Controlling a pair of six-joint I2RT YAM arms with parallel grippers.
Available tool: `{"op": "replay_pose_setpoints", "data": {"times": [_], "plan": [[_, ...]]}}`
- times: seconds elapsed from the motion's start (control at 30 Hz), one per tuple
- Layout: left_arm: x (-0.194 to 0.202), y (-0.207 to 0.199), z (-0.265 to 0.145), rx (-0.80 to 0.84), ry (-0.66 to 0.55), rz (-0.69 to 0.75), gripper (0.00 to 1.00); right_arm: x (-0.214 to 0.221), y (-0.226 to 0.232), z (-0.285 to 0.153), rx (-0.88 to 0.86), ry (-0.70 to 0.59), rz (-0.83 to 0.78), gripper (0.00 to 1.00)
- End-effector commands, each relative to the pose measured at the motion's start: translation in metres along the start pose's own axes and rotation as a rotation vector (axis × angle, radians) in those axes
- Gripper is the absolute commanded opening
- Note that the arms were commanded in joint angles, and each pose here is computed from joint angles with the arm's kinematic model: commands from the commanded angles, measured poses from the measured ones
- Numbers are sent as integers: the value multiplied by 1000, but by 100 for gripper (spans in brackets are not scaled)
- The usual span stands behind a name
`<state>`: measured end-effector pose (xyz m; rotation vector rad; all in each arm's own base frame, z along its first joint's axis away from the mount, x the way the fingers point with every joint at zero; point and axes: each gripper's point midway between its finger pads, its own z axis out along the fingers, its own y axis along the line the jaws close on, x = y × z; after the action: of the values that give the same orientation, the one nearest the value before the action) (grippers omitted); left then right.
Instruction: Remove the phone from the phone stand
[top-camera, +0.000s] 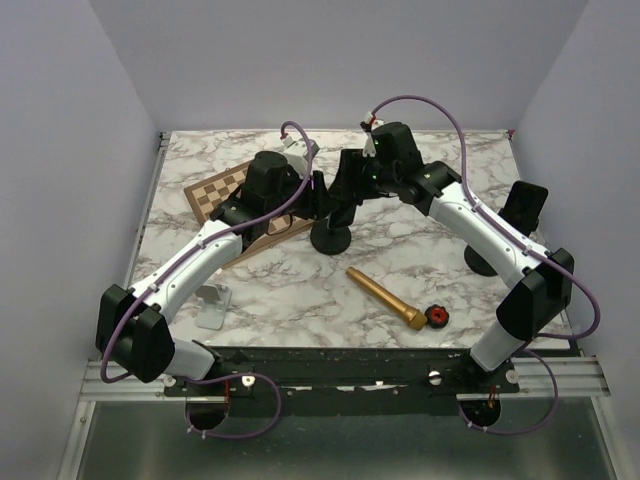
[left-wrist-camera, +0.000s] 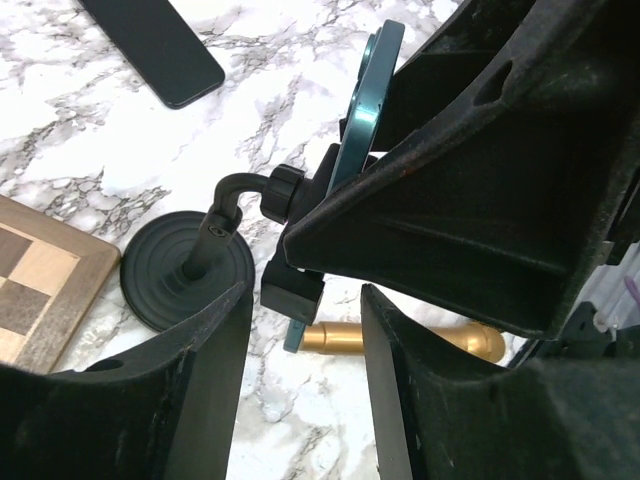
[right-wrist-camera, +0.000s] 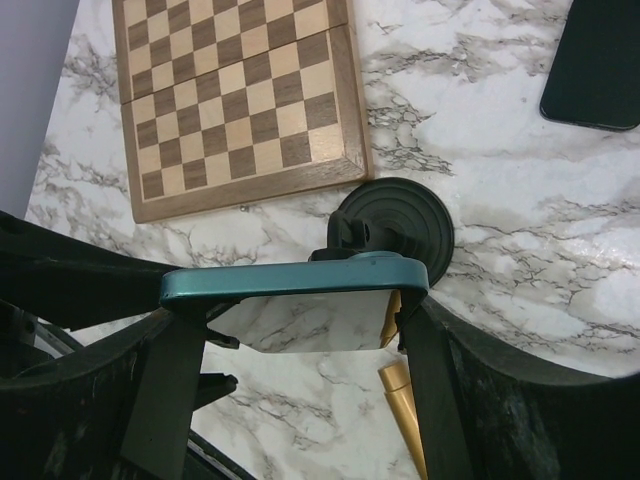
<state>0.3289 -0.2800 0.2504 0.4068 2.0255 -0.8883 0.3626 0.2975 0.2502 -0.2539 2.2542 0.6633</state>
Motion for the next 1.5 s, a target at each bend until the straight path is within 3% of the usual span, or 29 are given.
{"op": "replay_pose_setpoints", "data": {"times": [0.0,0.27,0.6,0.97,1.17,1.47], "plan": [[-7,2,-5,-2,-5,116,56,-11,29,-16,-108,-11,-11,1],[1,-7,0,130,40,135,61,-8,30,-15,-123,3,-41,1],[3,-20,2,232,56,149,44,-6,34,-15,-154,9,-57,1],[7,-17,3,259,61,201,1,-1,38,-12,-220,27,-192,1],[7,0,8,174,60,213,0,3,52,-14,-336,37,-231,1],[8,14,11,113,58,211,0,0,55,-21,-363,17,-241,1]]}}
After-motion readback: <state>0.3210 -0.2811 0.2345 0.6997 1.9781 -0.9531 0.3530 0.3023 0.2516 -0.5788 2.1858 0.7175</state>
